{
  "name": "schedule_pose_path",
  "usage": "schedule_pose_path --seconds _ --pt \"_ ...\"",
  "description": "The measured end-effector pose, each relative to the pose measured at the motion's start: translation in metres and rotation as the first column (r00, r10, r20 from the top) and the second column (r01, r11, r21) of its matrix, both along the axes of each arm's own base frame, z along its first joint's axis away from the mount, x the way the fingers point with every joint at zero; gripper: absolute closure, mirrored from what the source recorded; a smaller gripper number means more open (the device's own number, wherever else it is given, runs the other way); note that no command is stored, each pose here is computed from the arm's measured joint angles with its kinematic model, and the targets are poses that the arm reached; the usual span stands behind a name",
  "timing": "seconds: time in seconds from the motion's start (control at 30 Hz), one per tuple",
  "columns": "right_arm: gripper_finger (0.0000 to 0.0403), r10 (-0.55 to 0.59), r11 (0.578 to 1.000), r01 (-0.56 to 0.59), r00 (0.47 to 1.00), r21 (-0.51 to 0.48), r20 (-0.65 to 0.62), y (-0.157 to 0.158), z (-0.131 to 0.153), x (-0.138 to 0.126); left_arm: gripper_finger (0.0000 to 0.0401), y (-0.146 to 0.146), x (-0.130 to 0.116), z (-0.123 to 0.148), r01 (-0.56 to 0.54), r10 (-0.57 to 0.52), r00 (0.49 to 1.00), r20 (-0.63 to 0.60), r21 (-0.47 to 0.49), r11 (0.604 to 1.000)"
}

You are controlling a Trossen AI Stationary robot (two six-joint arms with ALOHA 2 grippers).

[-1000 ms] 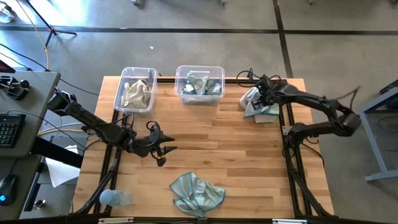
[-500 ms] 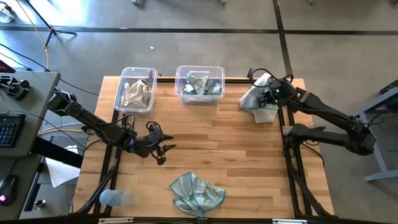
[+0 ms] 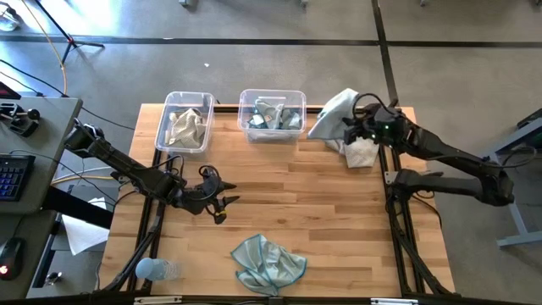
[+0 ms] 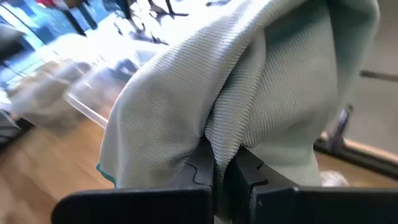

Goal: Sort microfiber towel by color & place in baskets
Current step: Put the top blue microfiber cloth into the right transparent bin

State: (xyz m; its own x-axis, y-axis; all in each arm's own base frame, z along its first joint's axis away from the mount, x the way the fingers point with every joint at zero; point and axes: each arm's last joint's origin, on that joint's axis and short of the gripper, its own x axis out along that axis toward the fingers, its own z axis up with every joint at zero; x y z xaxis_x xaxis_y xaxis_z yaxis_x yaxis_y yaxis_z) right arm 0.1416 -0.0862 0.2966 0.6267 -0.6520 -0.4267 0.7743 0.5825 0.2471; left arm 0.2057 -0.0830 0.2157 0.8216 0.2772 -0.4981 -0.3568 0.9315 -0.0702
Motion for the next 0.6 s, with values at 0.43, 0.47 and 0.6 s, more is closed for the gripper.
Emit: schedule_pose_path --seconds 0.43,0.47,0.6 --pt "0.04 0.105 0.993 -0.106 0.994 -0.055 -0.011 -0.014 0.073 0.068 0.0231 0.001 0.0 0.0 -0.021 0.021 1.0 0.008 0.016 1.0" --pt "0.04 0.111 0.992 -0.113 0.993 -0.058 -0.024 -0.017 0.076 0.076 0.0231 0.001 0.0 0.0 -0.021 0.021 1.0 0.007 0.016 1.0" --pt "0.04 0.122 0.991 -0.125 0.991 -0.043 -0.064 -0.03 0.082 0.11 0.0231 0.001 0.0 0.0 -0.022 0.021 1.0 0.004 0.018 1.0"
